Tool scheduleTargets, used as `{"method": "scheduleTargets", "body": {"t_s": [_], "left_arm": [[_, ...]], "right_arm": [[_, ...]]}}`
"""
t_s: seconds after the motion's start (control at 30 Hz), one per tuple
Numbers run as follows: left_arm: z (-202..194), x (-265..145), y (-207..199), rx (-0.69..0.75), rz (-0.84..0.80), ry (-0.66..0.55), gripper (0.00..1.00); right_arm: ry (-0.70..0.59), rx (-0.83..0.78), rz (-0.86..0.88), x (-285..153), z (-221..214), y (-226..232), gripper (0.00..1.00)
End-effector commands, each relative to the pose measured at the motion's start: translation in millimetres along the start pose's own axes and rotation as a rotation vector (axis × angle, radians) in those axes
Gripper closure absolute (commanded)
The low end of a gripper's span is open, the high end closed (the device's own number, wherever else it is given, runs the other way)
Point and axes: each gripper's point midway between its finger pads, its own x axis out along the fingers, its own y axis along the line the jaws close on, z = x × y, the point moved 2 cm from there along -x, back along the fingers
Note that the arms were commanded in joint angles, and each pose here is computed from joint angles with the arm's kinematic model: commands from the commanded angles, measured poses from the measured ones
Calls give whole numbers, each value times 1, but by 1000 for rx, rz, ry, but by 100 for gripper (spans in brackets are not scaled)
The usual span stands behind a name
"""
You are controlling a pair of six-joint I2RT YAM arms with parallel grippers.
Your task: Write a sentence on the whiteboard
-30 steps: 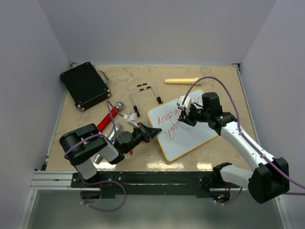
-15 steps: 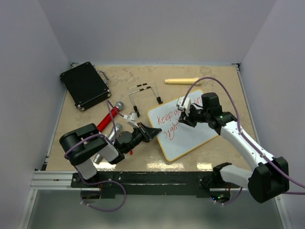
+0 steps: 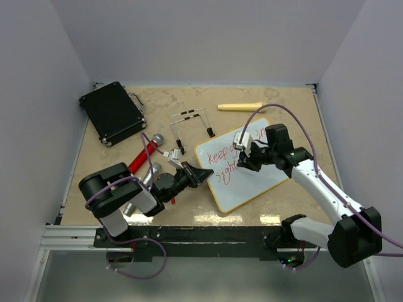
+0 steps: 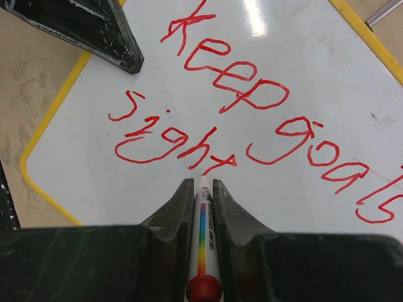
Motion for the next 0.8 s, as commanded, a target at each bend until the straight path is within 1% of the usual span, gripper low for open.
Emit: {"method": "scheduleTargets", "body": {"t_s": [0.0, 0.17, 0.27, 0.33, 0.4, 0.43, 0.5, 0.6, 0.63, 0.67, 0.7, 0.73, 0.77], "left_arm": [[26, -7, -50, 134, -250, -127, 100], [25, -7, -48, 148, -245, -122, 100], [24, -6, -47, 161, -239, -116, 100], [23, -6, -46, 169, -236, -112, 100], [22, -6, -44, 184, -230, -106, 100], [23, -6, -43, 192, -227, -107, 100], [23, -7, -41, 223, -221, -102, 100], [23, -9, -40, 283, -219, -91, 100], [24, -10, -39, 317, -218, -92, 100], [22, -10, -35, 339, -201, -76, 100], [24, -11, -39, 357, -211, -77, 100], [25, -12, -38, 393, -209, -76, 100], [25, -13, -39, 412, -205, -66, 100]], "right_arm": [[17, -1, -84, -8, 6, -14, 100], [-16, -3, -169, -15, 19, -28, 100], [-48, -22, -174, -21, 32, -32, 100], [-93, -35, -124, -27, 44, -26, 100], [-163, -74, -96, -40, 67, -24, 100], [-172, -76, -71, -44, 71, -19, 100], [-231, -121, -44, -57, 89, -15, 100], [-290, -147, -7, -69, 95, -5, 100], [-316, -147, -23, -75, 94, -8, 100], [-332, -141, -12, -75, 87, -5, 100], [-382, -159, 17, -82, 91, 3, 100], [-394, -143, 4, -85, 82, 1, 100], [-406, -160, 1, -89, 80, 1, 100]]}}
